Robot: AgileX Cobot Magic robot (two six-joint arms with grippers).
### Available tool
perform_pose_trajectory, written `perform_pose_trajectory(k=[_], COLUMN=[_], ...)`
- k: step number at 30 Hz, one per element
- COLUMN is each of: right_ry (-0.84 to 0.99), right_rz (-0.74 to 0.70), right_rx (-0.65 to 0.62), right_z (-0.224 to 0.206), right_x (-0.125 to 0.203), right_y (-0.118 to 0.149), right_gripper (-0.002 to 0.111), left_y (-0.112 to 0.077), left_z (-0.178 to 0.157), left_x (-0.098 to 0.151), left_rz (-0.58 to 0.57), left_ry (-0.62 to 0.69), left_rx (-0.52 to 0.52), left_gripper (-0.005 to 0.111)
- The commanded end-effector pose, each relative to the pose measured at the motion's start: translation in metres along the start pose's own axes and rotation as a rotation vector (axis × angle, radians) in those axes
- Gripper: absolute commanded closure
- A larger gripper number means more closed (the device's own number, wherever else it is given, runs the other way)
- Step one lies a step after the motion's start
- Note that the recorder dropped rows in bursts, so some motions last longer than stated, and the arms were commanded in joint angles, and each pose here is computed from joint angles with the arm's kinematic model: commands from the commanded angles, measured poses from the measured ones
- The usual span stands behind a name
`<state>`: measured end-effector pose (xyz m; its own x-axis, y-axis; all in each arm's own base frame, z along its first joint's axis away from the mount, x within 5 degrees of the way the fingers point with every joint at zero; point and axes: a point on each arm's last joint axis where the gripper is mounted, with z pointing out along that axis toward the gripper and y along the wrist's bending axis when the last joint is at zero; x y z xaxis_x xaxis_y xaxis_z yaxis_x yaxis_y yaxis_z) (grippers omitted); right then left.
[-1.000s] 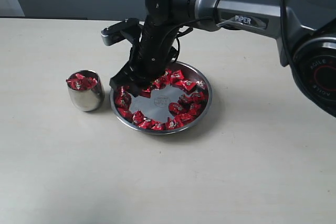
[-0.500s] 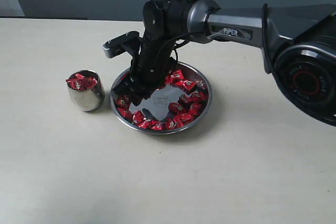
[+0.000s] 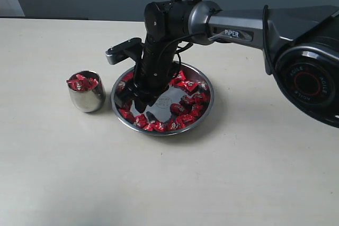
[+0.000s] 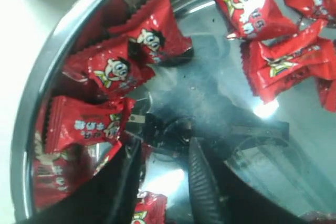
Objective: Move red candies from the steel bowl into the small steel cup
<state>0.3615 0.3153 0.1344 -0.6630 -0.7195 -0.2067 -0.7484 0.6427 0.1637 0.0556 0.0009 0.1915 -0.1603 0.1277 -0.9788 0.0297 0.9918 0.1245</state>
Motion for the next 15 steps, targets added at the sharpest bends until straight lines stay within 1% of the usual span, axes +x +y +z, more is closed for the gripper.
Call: perform_pose_trajectory(k=[1,2,4,6,8,15], right_ry=[0.012,0.012,0.016,0.014,0.014,0.029], right_rz=[-0.009,-0.013,-0.025,-0.025,-0.026,-0.02], right_rx=[-0.005,-0.005,-0.006,-0.006,-0.004,-0.008], right_z=[-0.0004,-0.0004,-0.0005,-0.0005,-0.0005,-0.0005], right_x=[0.0014,0.0014,0.0018,0.0016,0.0017,0.003], right_y=[-0.001,-0.001,-0.0009,-0.0009,-0.0011,-0.0007], right_gripper=[0.077,0.076,0.072,0.061,0.053,0.051], left_y=[-0.0002,-0.0002,-0.0002,-0.0002,-0.0002,-0.0002], left_z=[-0.0001,-0.0001,-0.0001,-0.0001,-0.0001,-0.0001], left_x=[0.0,0.0,0.0,0.0,0.0,0.0], left_rz=[-0.006,-0.006,-0.006,-0.006,-0.006,-0.006], left_ry=[-0.012,-0.012,-0.012,-0.012,-0.012,-0.012], left_rx=[0.001,0.001,0.001,0.001,0.001,0.001], left_gripper=[0.106,0.106,0.106,0.106,0.106,0.106])
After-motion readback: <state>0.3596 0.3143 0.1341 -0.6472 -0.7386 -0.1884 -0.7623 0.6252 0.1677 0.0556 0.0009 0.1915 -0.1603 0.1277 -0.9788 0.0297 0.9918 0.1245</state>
